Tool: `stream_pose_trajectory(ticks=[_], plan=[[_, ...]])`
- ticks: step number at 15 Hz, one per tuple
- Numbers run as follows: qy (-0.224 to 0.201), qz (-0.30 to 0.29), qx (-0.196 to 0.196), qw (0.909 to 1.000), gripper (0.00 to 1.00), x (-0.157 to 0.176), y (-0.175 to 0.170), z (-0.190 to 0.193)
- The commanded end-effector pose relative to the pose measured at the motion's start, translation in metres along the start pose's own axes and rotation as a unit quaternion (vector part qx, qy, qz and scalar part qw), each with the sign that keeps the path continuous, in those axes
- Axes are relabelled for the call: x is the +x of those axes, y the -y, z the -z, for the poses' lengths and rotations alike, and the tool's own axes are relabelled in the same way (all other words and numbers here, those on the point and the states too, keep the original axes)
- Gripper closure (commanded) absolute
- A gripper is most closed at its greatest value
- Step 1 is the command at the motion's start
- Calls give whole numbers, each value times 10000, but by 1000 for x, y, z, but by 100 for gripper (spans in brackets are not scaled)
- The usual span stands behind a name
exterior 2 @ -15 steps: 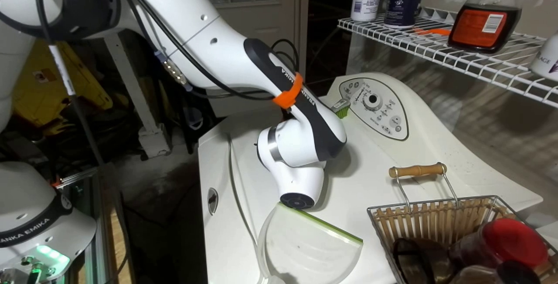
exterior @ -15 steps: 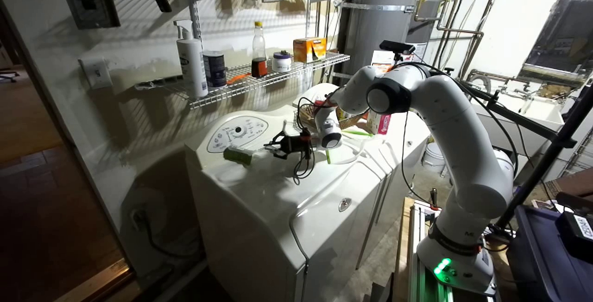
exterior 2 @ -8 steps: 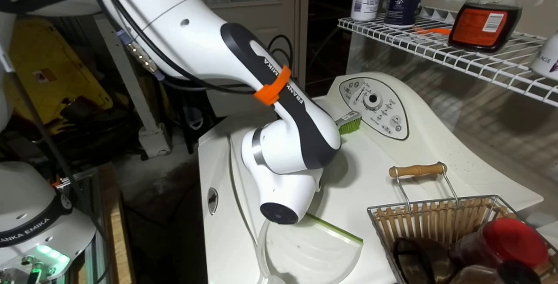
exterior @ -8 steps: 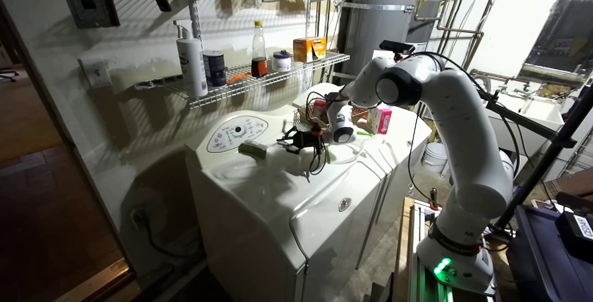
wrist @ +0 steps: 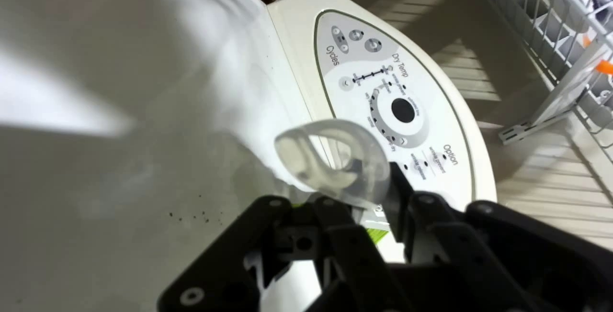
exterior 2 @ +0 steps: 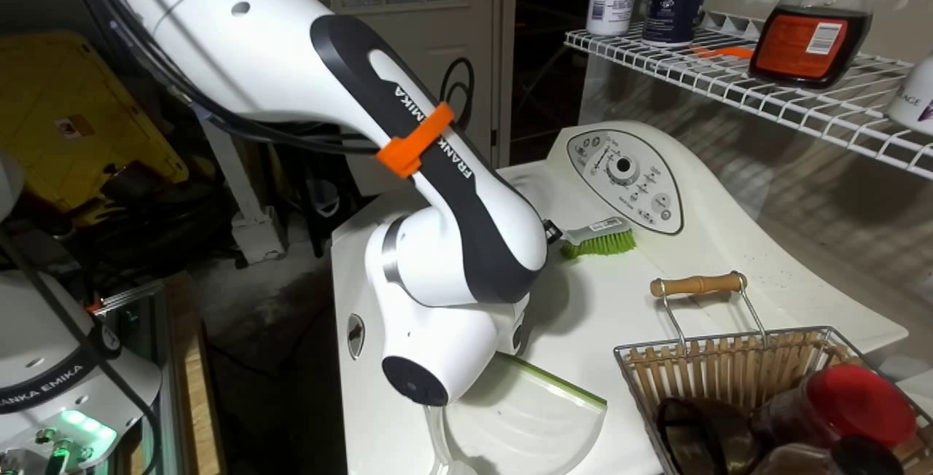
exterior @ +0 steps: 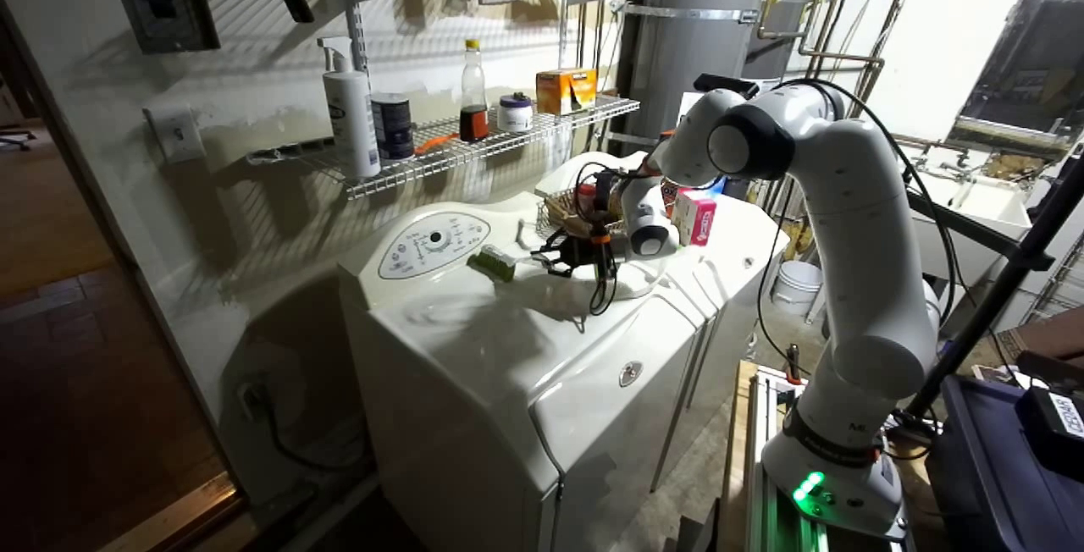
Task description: Use the brush to sweep the top of the washer
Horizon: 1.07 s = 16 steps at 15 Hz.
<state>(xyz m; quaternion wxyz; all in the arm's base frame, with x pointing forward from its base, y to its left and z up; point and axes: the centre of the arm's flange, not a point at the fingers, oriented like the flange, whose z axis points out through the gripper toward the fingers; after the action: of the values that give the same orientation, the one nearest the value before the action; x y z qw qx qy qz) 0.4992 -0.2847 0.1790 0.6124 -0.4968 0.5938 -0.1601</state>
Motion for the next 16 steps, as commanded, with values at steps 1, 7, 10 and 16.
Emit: stream_pose_trajectory(ticks=[1,7,10,16], plan=[[-453,-8,6,9990,96,-4,-7,22],[239,129,427,9987,96,-32,14,0],[801,280,697,9940,96,-70,34,-14],[1648,-393,1459,9747,96,-141,29,3]])
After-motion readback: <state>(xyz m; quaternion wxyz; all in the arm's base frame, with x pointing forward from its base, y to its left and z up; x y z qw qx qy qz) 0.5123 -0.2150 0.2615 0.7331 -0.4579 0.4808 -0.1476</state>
